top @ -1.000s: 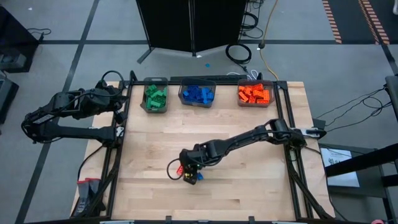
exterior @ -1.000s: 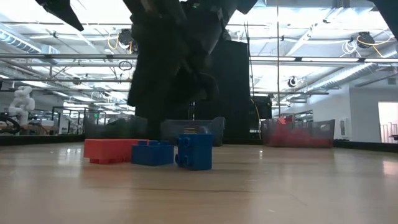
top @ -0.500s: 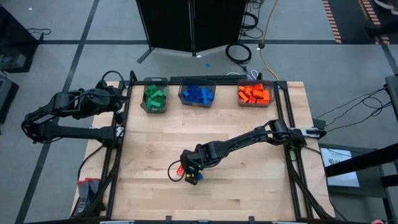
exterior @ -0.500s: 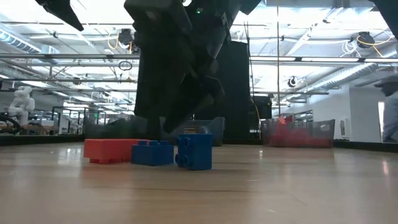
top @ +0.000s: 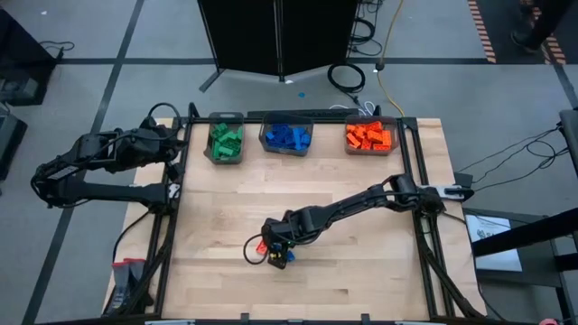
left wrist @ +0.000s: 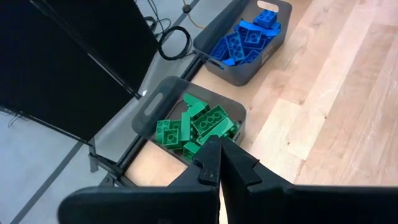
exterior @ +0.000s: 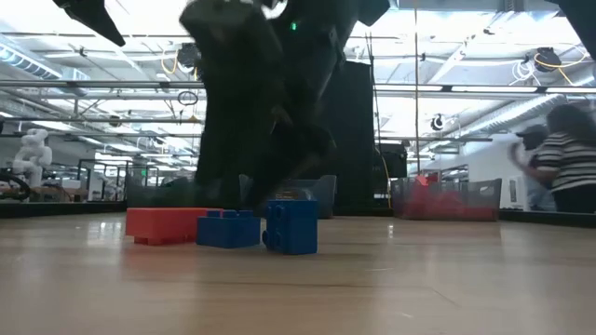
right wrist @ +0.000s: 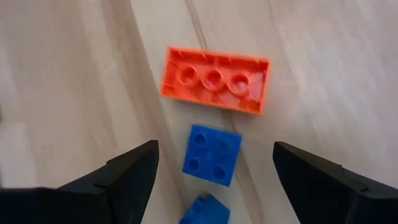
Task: Sort blocks
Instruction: Put the blue game piece into the middle black bin
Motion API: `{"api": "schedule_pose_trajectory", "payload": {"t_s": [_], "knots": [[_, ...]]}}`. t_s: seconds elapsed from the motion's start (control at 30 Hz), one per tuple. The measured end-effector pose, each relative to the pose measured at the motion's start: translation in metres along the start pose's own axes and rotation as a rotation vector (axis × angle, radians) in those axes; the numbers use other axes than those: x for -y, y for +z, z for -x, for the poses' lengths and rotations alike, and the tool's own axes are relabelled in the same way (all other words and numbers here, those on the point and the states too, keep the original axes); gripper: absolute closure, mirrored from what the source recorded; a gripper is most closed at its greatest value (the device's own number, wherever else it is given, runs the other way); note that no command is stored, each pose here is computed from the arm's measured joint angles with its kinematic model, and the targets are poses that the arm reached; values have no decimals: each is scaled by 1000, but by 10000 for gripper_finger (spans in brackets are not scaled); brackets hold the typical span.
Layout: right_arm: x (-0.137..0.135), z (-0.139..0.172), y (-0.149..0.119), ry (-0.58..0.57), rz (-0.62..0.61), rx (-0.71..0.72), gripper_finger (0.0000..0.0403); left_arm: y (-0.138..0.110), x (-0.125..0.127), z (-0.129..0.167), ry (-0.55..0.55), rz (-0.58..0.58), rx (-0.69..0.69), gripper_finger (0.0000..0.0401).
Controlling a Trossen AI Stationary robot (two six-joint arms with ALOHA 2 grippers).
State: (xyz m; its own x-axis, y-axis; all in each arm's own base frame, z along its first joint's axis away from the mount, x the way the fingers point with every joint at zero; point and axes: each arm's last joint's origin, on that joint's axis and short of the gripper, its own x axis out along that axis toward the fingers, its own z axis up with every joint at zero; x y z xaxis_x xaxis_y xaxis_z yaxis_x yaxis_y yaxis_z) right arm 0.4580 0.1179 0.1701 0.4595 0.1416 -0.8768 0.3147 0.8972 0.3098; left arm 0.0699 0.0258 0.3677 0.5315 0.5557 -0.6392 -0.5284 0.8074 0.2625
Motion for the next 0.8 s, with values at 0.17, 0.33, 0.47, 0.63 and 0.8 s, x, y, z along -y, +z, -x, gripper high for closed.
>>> {"api": "schedule_pose_trajectory", "payload": {"t_s": [0.17, 0.33, 0.47, 0.63, 0.8], "knots": [[1, -15, -2, 24, -15, -8, 93, 0, 0, 0, 0, 0, -1, 401], [1, -17, -2, 30, -20, -7, 93, 0, 0, 0, -4, 0, -1, 401], [2, -20, -3, 22, -21, -16, 94, 0, 0, 0, -4, -15, -1, 401], [2, -23, -4, 18, -23, -20, 94, 0, 0, 0, -4, -21, -1, 401], [4, -23, -5, -12, -23, -25, 97, 0, 0, 0, -4, -24, -1, 401]]}}
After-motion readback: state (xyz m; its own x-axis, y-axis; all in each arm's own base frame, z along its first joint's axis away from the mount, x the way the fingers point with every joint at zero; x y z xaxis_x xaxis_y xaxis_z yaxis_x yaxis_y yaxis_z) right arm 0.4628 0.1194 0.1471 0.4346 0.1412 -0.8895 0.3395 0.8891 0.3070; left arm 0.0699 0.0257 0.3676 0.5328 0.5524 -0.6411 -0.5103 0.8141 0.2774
